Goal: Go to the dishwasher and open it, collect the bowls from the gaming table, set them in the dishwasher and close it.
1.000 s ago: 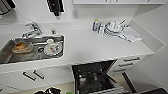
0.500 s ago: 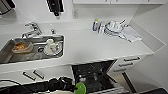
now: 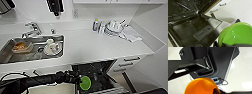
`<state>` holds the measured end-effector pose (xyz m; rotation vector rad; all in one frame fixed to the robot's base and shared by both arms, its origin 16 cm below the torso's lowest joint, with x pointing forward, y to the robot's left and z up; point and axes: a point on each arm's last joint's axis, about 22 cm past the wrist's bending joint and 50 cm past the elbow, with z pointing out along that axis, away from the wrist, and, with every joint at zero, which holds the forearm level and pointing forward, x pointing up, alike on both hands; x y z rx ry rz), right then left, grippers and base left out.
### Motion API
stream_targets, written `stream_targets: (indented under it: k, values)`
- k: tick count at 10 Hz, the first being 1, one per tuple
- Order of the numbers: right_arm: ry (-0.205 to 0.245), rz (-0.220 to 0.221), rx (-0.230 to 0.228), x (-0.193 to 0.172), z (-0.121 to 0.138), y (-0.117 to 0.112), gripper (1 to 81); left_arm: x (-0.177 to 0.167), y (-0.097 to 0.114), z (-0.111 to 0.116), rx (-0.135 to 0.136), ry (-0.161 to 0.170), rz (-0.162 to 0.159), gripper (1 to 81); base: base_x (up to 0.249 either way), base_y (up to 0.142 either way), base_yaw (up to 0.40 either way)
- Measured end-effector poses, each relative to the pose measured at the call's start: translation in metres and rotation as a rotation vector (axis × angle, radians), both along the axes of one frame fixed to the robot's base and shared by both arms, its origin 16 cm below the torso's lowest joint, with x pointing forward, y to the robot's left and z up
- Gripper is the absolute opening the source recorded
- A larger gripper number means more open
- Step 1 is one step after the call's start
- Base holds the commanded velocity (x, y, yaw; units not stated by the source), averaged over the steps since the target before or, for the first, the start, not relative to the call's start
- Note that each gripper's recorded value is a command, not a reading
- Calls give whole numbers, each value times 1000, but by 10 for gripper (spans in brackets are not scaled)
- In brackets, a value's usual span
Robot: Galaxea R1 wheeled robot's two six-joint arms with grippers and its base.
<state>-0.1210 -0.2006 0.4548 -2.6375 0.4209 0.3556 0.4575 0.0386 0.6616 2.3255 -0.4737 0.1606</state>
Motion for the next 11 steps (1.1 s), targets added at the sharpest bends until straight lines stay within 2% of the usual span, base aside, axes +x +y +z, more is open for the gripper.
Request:
stream_targets:
  k: [1,2,4,5,7,8,9,11]
  values:
    - [0,0,0,0,0,0,10,0,-1,-1,1,1,1,811,0,0,0]
    - [0,0,0,0,0,0,10,3,3,-4,9,13,19,811,0,0,0]
    - [0,-1,1,0,0,1,10,2,4,-6,12,16,21,811,0,0,0]
    - [-1,-1,3,1,0,1,10,-4,8,-11,18,29,24,811,0,0,0]
    - [-7,-7,11,3,3,1,10,-13,40,-27,62,54,54,811,0,0,0]
    - [-16,-12,16,7,5,-3,10,-16,58,-35,89,64,71,811,0,0,0]
    - [-29,-15,17,15,9,-17,10,-32,73,-47,109,87,74,811,0,0,0]
    - [-72,-30,40,44,25,-41,10,-94,104,-76,159,167,54,811,0,0,0]
